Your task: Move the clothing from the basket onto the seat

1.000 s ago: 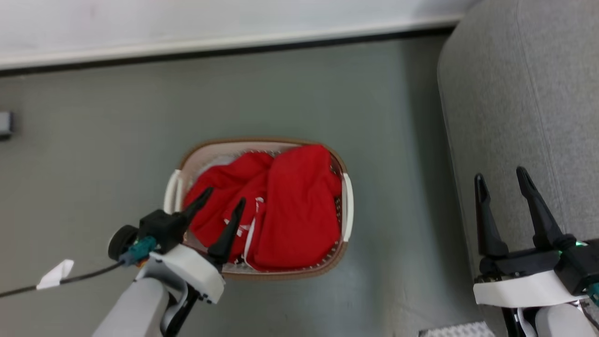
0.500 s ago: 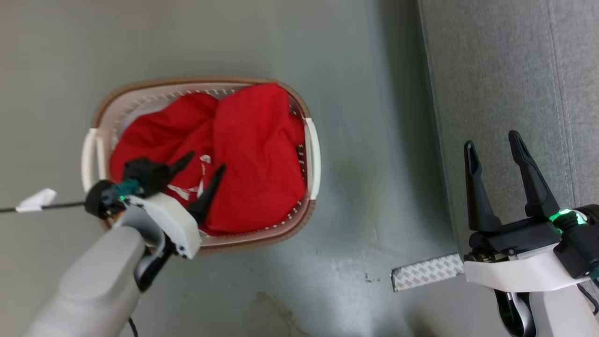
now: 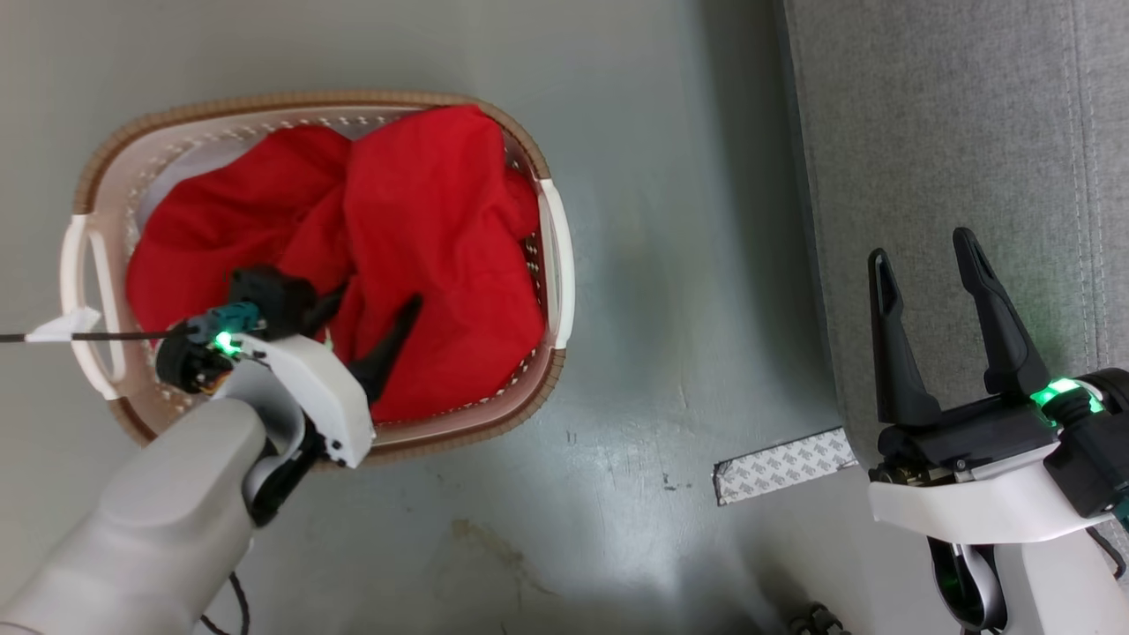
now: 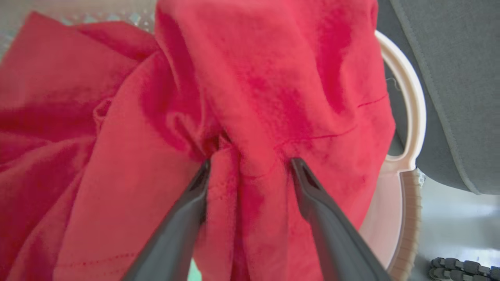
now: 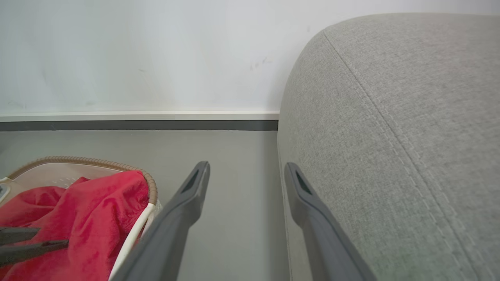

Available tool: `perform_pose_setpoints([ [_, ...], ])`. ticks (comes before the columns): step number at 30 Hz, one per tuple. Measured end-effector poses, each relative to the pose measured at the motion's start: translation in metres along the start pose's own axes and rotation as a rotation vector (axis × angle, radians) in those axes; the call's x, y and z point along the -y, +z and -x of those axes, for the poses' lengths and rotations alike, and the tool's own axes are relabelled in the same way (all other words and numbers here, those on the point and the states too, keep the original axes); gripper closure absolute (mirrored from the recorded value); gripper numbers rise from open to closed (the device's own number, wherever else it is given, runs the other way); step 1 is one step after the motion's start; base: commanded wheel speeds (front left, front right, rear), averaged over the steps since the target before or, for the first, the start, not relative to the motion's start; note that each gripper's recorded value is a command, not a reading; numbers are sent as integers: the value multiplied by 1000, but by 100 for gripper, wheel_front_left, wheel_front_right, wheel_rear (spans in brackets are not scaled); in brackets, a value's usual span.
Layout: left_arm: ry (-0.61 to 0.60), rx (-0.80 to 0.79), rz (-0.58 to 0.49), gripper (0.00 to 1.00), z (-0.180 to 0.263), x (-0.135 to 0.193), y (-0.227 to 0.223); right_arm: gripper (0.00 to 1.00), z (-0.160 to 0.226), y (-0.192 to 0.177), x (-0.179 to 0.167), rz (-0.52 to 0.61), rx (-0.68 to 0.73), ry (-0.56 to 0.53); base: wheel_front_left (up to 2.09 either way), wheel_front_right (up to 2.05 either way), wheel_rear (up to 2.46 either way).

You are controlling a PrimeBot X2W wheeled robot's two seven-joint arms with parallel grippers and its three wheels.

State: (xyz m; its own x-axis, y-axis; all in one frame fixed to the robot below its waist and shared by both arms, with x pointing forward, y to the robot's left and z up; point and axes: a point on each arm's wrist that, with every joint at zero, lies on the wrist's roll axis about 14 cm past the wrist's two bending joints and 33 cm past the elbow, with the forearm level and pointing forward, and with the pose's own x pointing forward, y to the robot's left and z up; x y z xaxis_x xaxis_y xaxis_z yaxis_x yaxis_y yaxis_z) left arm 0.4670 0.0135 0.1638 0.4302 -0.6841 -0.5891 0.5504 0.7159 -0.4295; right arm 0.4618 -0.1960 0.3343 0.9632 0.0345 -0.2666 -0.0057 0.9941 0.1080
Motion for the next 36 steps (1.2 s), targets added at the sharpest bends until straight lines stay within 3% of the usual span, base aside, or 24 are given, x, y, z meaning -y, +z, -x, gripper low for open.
perform_pose_setpoints([
  [1, -7, -6, 11, 100, -1, 2, -2, 0, 0, -1, 1, 2, -3, -2, 0, 0, 0],
  [10, 0, 122, 76, 100, 10, 13, 43, 0, 4, 9, 0, 16, 17, -3, 0, 0, 0],
  [16, 14, 334, 81, 100, 65, 35, 114, 0, 20, 40, -9, 5, 77, 9, 0, 0, 0],
  [26, 51, 607, -39, 100, 172, 88, 189, 0, 66, 86, -32, -2, 180, 56, 0, 0, 0],
  [36, 114, 776, -156, 100, 267, 137, 203, 0, 125, 108, -55, 6, 259, 115, 0, 0, 0],
])
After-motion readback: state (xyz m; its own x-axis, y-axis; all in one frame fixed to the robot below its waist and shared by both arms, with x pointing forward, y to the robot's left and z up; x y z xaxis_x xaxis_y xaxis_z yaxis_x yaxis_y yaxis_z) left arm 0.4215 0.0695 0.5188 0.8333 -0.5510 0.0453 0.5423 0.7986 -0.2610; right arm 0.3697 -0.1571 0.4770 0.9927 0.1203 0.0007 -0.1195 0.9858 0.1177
